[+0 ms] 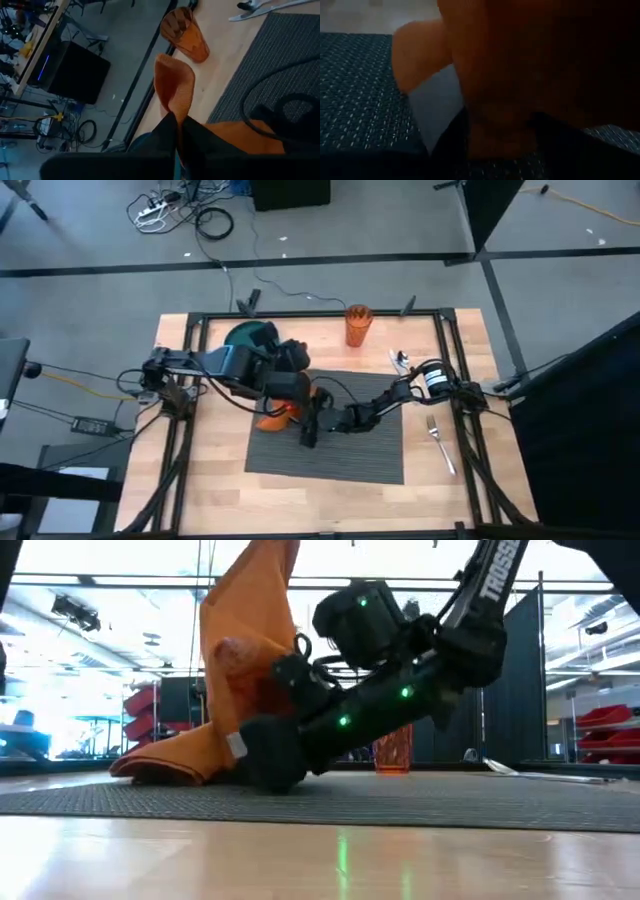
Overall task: Set table place
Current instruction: Fold the orange table napkin
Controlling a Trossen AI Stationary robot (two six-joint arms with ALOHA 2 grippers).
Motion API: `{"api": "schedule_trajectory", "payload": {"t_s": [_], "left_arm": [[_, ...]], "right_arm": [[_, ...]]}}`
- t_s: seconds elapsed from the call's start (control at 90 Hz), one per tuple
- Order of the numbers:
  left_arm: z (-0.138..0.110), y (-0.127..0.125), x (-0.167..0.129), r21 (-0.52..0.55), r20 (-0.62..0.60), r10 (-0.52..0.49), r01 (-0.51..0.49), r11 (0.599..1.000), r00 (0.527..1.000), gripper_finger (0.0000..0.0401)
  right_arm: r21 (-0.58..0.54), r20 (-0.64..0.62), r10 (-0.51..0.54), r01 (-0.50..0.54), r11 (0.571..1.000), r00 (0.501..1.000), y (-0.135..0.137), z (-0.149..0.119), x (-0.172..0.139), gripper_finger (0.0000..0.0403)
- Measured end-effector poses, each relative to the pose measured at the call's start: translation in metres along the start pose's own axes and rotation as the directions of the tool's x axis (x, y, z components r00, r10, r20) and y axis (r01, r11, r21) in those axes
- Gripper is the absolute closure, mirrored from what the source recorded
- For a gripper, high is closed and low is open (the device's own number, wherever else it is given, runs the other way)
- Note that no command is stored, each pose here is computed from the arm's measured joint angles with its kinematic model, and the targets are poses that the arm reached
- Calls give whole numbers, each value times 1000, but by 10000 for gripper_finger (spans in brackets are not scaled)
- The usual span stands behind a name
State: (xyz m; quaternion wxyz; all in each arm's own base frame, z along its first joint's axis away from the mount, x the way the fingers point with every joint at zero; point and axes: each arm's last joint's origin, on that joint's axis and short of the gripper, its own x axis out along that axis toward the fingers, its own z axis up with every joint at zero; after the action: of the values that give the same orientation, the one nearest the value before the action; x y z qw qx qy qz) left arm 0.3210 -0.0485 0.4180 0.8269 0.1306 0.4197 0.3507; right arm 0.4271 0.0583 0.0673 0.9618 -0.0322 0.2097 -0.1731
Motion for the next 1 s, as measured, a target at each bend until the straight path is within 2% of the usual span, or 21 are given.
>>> {"api": "schedule_trajectory", "payload": {"t_s": [0.089, 0.211, 0.256, 0.389, 0.522, 0.611, 0.8, 1.0], "left_arm": [[1, 0, 0, 7, 7, -4, 4, 1000, 1000, 401], [1, 0, 0, 8, 8, -4, 4, 1000, 1000, 401], [1, 0, 0, 7, 8, -4, 4, 1000, 1000, 401], [1, 0, 0, 8, 8, -4, 4, 1000, 1000, 401], [1, 0, 0, 9, 7, -3, 3, 1000, 1000, 401], [1, 0, 0, 11, 6, -3, 3, 1000, 1000, 401], [0, 2, -2, 12, 4, -2, 2, 1000, 1000, 401], [0, 10, -5, 12, 31, 30, -31, 999, 999, 401]], "right_arm": [[-10, -2, -5, 5, 1000, 1000, 0, 2, -1, 253], [-42, 4, -15, 15, 999, 1000, -2, 9, -5, 366], [-61, 6, -15, 15, 998, 1000, -2, 11, -6, 387], [-87, -25, 4, -6, 996, 1000, -5, 20, -13, 399], [-47, -51, 103, -106, 993, 993, -8, 54, -37, 402], [-60, -87, 156, -161, 985, 984, -12, 80, -65, 402], [-78, -197, 167, -186, 980, 966, -41, 125, -133, 403], [-71, -322, 148, -180, 981, 935, -73, 140, -196, 403]]}}
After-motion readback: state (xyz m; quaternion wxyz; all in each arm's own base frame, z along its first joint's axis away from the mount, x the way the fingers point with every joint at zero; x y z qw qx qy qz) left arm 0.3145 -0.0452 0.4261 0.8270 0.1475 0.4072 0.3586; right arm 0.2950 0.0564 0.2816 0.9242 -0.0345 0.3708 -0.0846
